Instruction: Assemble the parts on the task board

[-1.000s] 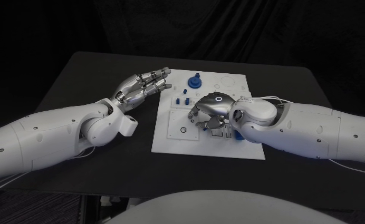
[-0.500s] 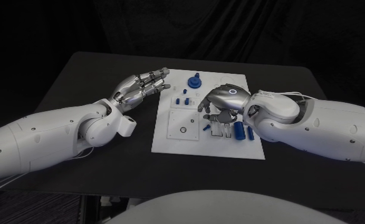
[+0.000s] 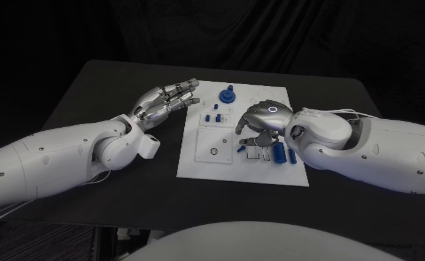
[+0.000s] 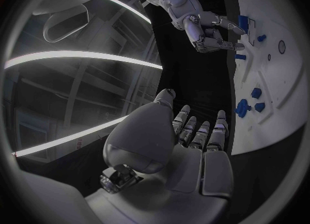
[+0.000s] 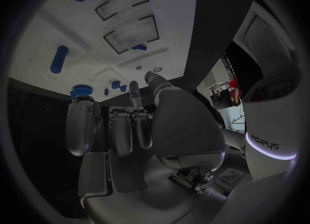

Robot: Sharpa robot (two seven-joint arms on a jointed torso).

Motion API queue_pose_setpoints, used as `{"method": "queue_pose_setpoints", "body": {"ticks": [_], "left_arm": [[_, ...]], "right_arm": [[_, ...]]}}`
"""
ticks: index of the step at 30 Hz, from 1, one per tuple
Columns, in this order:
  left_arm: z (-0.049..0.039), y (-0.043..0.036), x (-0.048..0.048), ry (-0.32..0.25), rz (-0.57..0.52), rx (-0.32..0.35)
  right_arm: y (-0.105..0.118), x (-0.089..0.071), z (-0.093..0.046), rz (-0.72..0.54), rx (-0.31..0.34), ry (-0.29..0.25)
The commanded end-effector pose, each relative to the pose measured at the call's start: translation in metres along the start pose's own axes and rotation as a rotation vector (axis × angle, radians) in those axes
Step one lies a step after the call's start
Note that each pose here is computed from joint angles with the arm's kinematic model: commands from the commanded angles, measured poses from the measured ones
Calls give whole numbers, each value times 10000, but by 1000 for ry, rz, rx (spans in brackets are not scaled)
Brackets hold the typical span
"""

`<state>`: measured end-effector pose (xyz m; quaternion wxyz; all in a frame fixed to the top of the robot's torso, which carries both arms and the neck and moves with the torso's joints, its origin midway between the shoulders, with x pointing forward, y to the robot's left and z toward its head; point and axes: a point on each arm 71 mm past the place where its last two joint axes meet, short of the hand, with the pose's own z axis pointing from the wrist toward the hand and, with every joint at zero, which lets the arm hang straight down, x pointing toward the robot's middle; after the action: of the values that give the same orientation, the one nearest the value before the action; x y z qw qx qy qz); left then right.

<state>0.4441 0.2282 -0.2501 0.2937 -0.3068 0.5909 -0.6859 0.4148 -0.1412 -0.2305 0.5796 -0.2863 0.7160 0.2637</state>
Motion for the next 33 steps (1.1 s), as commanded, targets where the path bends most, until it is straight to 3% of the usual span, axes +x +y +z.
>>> {"method": "queue_pose_setpoints", "body": {"ticks": [1, 10, 33], "left_arm": [[0, -41, 20, 12, -15, 68], [7, -36, 27, 15, -17, 67], [32, -19, 52, 24, -23, 63]], "right_arm": [[-6, 24, 10, -91, 67, 63], [89, 73, 56, -134, 96, 168], [259, 173, 215, -157, 85, 242]]}}
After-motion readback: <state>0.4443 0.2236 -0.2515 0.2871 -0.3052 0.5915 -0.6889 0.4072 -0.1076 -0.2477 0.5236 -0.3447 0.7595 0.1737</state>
